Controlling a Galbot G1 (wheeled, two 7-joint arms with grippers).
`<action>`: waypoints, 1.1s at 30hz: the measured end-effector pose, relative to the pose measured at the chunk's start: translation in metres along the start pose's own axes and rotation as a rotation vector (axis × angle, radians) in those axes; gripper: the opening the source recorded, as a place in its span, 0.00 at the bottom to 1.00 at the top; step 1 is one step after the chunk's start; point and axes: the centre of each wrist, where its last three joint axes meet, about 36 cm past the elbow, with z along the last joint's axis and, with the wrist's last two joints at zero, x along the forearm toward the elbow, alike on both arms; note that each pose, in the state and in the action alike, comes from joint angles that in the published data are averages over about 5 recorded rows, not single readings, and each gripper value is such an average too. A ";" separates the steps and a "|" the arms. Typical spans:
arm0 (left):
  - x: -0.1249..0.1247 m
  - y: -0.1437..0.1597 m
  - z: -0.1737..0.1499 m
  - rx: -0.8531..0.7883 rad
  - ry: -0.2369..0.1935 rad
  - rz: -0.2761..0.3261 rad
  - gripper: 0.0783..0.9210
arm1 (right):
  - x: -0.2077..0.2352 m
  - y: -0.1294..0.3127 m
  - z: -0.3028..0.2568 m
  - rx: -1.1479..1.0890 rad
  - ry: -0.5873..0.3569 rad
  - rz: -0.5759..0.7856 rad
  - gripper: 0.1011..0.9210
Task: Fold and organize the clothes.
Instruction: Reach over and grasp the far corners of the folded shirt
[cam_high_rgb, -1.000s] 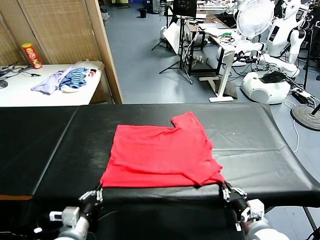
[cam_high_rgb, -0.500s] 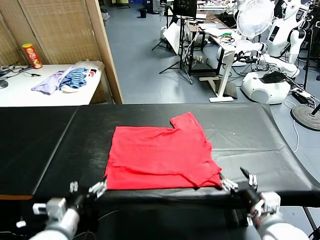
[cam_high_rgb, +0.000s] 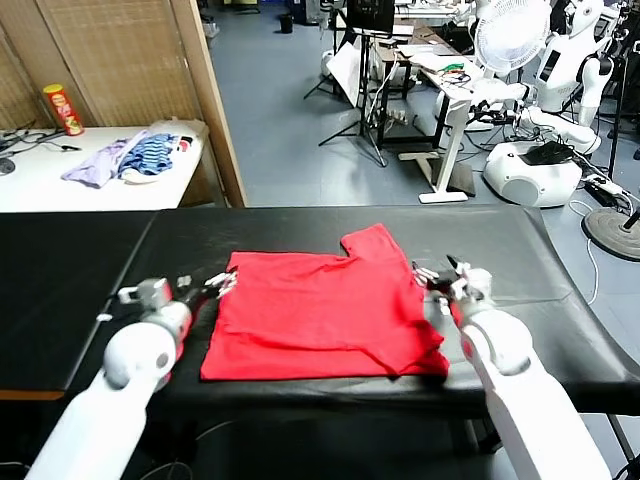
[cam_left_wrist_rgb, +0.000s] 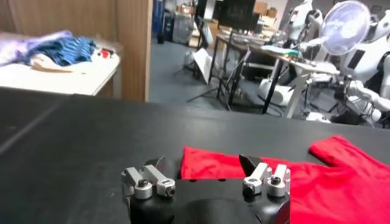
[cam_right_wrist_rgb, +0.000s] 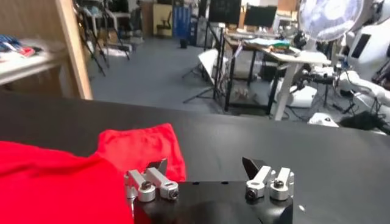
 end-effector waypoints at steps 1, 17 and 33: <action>-0.010 0.001 -0.002 -0.003 0.009 -0.003 0.85 | -0.009 0.002 -0.002 -0.002 0.009 0.001 0.85; -0.077 0.021 -0.008 -0.016 0.118 -0.019 0.76 | -0.063 0.011 0.000 -0.070 0.124 -0.036 0.48; -0.072 0.017 -0.009 -0.010 0.065 0.000 0.06 | -0.032 0.003 0.009 -0.088 -0.078 -0.081 0.03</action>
